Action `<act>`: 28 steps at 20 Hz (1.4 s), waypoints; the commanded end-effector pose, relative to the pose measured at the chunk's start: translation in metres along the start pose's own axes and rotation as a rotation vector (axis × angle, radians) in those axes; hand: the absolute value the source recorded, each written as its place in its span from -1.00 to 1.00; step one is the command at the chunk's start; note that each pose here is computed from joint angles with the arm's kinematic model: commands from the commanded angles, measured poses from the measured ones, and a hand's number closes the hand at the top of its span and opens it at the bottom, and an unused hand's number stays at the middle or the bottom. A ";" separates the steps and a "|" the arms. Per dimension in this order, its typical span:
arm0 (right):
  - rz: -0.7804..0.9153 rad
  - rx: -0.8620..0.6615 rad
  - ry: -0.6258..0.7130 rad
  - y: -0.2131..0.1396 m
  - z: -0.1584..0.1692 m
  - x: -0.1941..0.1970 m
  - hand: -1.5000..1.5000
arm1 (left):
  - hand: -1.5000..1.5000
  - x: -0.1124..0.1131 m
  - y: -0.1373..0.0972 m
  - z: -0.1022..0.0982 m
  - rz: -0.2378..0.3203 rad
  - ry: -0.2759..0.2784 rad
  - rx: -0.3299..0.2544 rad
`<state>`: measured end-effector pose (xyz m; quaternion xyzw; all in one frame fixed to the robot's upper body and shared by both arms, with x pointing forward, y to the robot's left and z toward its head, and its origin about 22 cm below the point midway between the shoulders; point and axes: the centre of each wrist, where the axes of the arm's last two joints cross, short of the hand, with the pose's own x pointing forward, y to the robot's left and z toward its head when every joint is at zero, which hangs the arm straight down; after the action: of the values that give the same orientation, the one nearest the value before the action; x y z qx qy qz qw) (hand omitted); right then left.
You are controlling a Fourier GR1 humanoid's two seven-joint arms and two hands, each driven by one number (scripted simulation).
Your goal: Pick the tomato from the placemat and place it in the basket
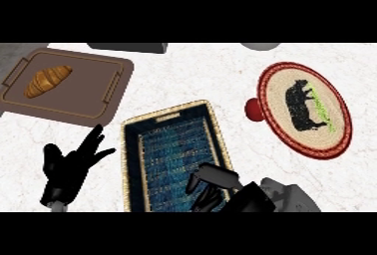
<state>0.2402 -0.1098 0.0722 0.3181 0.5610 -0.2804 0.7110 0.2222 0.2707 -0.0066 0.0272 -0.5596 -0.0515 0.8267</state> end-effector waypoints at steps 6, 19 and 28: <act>0.183 -0.138 0.061 0.006 -0.033 -0.036 1.00 | 0.00 -0.017 0.004 0.002 -0.008 0.091 0.018; 0.204 -0.186 -0.019 -0.014 -0.042 -0.041 -1.00 | 0.00 -0.024 0.011 0.010 0.009 0.113 0.054; 0.092 -0.299 -0.003 -0.035 -0.055 -0.023 -1.00 | 0.00 -0.027 0.010 0.013 0.012 0.113 0.046</act>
<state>0.1850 -0.0863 0.0896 0.2709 0.5732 -0.1729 0.7538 0.2117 0.2812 -0.0096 0.0391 -0.5479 -0.0282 0.8351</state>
